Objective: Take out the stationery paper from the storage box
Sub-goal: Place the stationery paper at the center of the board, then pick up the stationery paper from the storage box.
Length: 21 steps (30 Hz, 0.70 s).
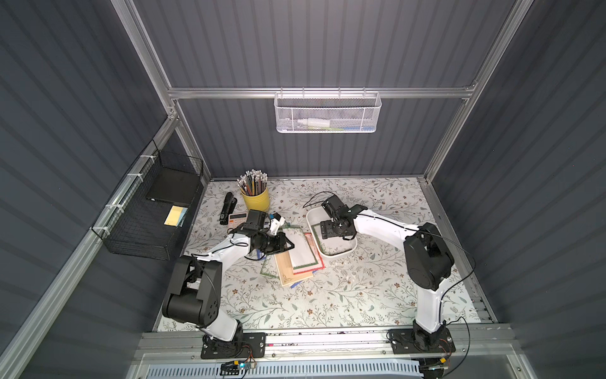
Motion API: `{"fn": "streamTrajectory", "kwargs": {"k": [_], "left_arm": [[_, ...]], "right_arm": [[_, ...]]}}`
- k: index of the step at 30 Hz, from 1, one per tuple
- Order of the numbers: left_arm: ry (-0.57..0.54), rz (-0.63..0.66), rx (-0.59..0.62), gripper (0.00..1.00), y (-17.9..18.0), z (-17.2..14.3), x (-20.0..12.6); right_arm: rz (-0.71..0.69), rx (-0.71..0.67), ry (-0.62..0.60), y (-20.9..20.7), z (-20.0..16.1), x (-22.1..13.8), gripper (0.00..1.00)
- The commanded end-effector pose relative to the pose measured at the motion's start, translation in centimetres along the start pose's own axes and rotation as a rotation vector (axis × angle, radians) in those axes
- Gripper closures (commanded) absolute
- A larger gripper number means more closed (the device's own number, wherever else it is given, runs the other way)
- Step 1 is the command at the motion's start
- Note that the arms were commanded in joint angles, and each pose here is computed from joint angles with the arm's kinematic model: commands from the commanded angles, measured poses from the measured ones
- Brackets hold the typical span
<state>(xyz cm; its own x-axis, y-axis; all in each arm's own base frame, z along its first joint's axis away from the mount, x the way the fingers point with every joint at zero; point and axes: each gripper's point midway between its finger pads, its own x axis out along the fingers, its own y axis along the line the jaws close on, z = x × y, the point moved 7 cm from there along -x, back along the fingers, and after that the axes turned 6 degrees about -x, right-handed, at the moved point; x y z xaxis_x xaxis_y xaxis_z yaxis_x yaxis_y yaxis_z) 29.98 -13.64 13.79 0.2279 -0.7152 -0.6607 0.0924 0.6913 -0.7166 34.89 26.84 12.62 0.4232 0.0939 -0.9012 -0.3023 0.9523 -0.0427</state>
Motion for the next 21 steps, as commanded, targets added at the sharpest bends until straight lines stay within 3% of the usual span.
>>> {"fn": "streamTrajectory", "kwargs": {"k": [1,11,21], "left_arm": [[-0.023,0.039,0.003,0.77,0.3,0.7,-0.1],[-0.011,0.089,-0.015,0.32,1.2,0.2,0.2],[-0.025,0.098,0.002,0.26,0.6,0.6,-0.5]], "right_arm": [[-0.043,-0.003,0.028,0.1,-0.3,1.6,0.07],[-0.06,-0.027,0.064,0.7,-0.1,4.1,0.07],[-0.093,-0.048,0.122,0.3,-1.7,5.8,0.06]]}}
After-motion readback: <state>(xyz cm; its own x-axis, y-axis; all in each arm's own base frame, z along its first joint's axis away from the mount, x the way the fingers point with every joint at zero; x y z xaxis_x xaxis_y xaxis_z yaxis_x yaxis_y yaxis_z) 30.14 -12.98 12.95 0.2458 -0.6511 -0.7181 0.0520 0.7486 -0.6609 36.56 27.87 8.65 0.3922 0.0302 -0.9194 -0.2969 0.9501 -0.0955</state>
